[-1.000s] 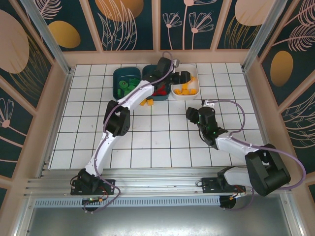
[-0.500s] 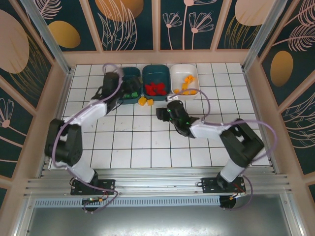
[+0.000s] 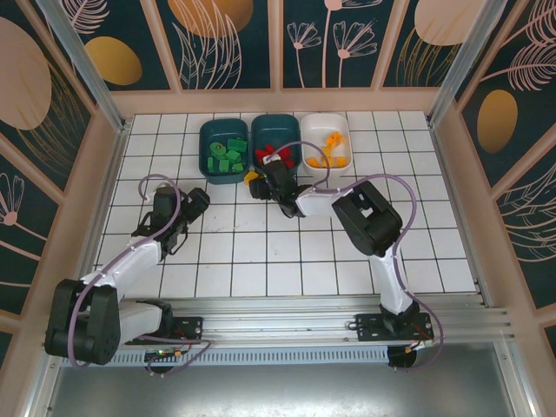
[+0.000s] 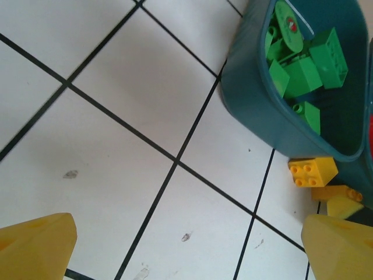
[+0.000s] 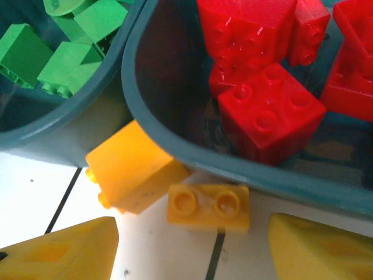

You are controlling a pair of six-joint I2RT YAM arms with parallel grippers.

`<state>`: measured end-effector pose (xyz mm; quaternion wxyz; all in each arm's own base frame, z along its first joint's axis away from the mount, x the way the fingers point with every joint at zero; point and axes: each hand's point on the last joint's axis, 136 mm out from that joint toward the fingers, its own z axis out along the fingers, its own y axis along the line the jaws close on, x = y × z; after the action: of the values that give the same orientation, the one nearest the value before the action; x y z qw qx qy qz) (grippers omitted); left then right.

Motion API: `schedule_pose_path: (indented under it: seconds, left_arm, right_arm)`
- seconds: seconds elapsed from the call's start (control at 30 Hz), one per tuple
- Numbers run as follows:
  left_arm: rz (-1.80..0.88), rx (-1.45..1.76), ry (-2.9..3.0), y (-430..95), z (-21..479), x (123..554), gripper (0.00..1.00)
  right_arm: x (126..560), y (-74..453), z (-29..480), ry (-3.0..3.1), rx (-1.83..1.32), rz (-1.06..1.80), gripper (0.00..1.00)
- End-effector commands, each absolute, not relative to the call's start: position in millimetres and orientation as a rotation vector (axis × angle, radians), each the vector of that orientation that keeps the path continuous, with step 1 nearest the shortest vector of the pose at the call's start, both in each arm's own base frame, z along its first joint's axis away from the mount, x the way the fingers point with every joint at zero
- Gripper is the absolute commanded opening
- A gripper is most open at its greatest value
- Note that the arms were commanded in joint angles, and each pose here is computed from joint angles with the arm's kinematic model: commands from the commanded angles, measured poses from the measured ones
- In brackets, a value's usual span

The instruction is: Sort the legos into containers by color

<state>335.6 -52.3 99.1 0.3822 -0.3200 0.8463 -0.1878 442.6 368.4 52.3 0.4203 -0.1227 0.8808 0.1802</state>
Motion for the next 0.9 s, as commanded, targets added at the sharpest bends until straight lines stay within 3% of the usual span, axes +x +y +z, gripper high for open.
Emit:
schedule_pose_path:
  seconds: [0.0,0.4,0.5,0.73,0.87]
  left_arm:
    - [-0.43,-0.806,2.141,-44.1,104.0,333.2,0.99]
    - [-0.464,-0.751,2.168,-53.8,100.5,342.0,0.99]
    - [-0.477,-0.718,2.187,-58.4,95.8,343.6,0.97]
    - [-0.626,-0.6,2.254,-93.7,84.2,359.6,0.82]
    - [-0.673,-0.43,2.324,-140.9,84.7,375.0,0.78]
  right_arm:
    - [455.1,362.2,46.8,2.236,-0.216,0.419,0.67]
    - [447.0,360.6,58.1,2.207,-0.23,0.428,0.36]
    - [440.5,359.3,75.0,2.173,-0.236,0.443,0.33]
    - [419.7,343.7,118.4,2.108,-0.228,0.481,0.32]
    - [427.6,308.7,148.3,2.067,-0.19,0.423,0.33]
